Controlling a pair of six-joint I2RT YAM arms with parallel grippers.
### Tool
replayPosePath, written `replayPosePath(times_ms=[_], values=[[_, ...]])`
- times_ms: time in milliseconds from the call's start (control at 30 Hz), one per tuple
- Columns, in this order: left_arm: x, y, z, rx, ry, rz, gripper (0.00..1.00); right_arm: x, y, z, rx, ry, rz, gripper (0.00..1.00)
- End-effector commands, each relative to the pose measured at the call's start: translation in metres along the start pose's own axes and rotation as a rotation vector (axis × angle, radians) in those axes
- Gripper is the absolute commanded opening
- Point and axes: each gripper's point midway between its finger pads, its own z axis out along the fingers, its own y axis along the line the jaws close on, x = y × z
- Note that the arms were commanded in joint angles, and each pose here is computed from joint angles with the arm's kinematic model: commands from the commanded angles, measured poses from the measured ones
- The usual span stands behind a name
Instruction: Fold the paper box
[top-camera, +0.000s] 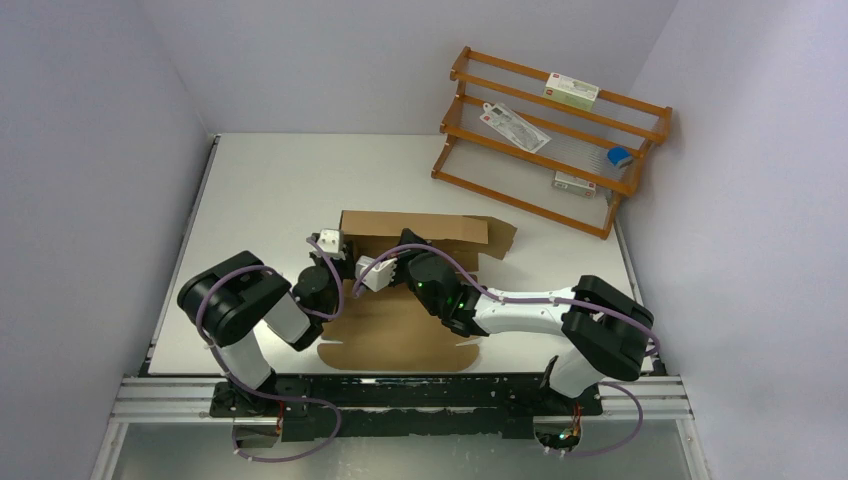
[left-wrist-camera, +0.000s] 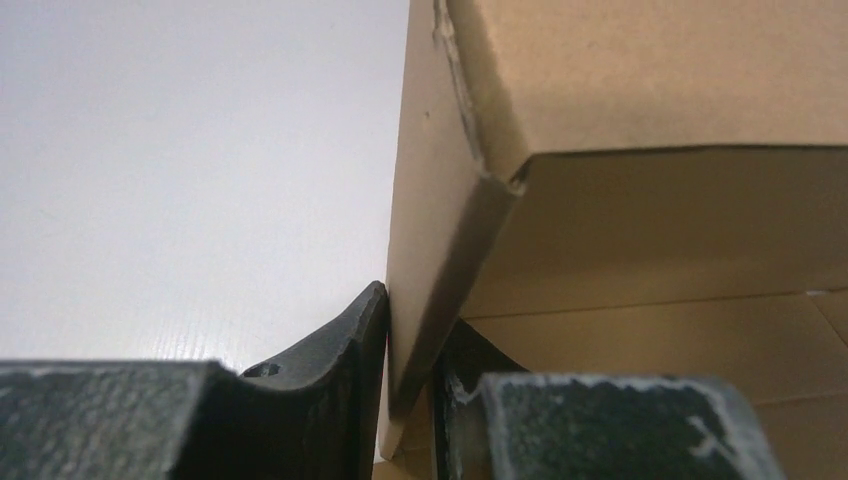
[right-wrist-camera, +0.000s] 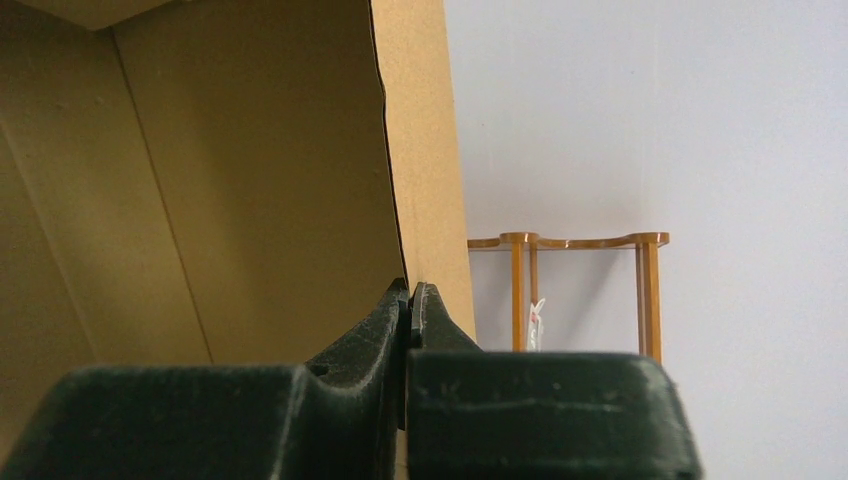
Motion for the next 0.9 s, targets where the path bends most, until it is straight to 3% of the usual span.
replayPosePath(times_ms=[0,600,867], values=[[-0.084,0.016,0.008,-0.162,-0.333,-0.200,0.23,0.012,0.067,-0.006,-0.224,0.043,-0.030,0.00],[-0.063,0.065,0.001,-0.572,-0.331,-0.278,0.23,-0.004,0.065,-0.006,-0.255,0.008,0.023,0.00],[-0.055,0.068,0.000,-0.611,-0.297,-0.195,0.16,-0.006,0.056,0.006,-0.203,0.027,0.039,0.00]])
